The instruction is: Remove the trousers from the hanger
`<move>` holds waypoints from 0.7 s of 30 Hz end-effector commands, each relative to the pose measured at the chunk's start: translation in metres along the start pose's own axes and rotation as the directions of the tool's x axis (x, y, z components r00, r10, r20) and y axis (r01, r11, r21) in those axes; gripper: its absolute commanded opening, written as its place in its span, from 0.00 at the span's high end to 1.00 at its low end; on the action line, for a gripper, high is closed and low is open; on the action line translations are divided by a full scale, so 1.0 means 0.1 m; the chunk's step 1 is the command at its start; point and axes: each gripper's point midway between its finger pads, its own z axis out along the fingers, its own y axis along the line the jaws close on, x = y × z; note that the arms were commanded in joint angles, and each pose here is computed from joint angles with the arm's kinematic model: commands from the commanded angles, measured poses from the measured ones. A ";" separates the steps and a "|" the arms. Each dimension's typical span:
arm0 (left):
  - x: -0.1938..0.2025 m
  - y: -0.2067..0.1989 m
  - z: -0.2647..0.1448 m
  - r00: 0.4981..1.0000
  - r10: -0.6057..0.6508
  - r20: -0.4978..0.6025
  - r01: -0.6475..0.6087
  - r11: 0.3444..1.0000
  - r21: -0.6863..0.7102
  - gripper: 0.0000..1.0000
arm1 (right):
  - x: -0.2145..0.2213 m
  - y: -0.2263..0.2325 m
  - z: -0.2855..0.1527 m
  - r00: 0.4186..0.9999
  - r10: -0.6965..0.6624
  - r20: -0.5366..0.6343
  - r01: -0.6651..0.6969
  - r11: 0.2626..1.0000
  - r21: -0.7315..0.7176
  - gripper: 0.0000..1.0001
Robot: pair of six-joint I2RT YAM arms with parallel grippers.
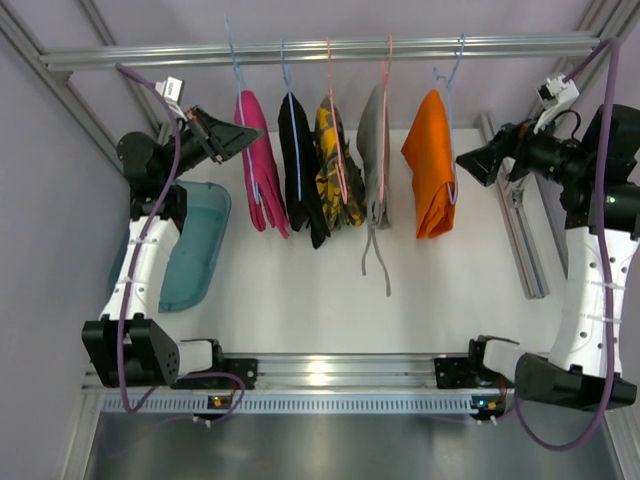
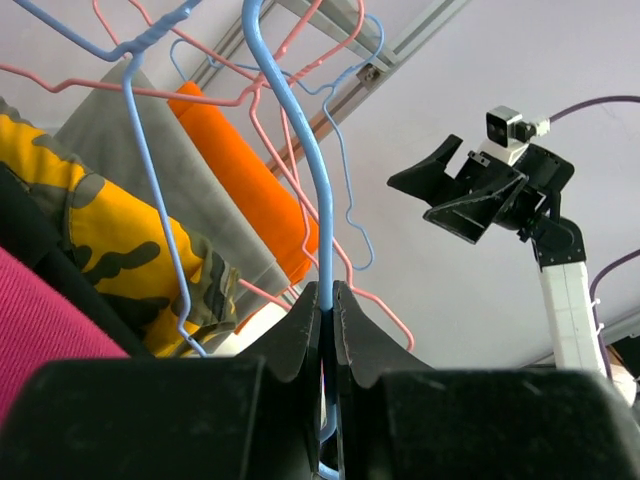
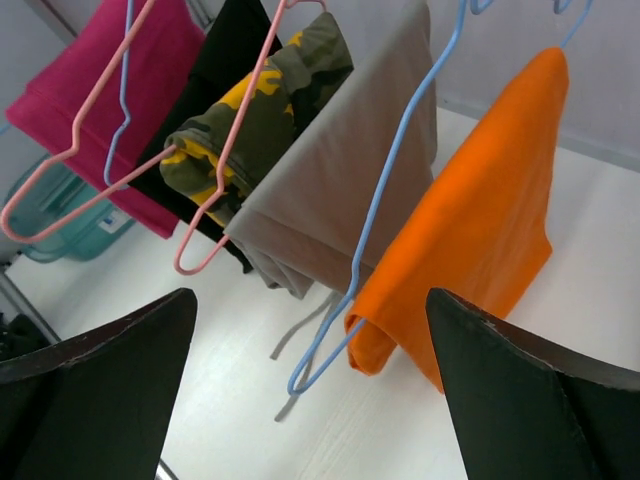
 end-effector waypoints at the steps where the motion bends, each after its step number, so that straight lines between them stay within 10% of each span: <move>1: -0.24 -0.41 -0.02 0.956 0.273 0.109 -0.282 0.956 0.083 1.00 | -0.24 0.16 0.03 0.998 0.008 0.057 -0.002 0.995 -0.100 0.01; 21: 0.35 -0.69 -0.47 0.964 0.224 0.141 -0.231 0.972 0.033 1.00 | -1.29 1.73 0.91 0.964 0.165 0.211 -0.011 0.810 -0.586 0.05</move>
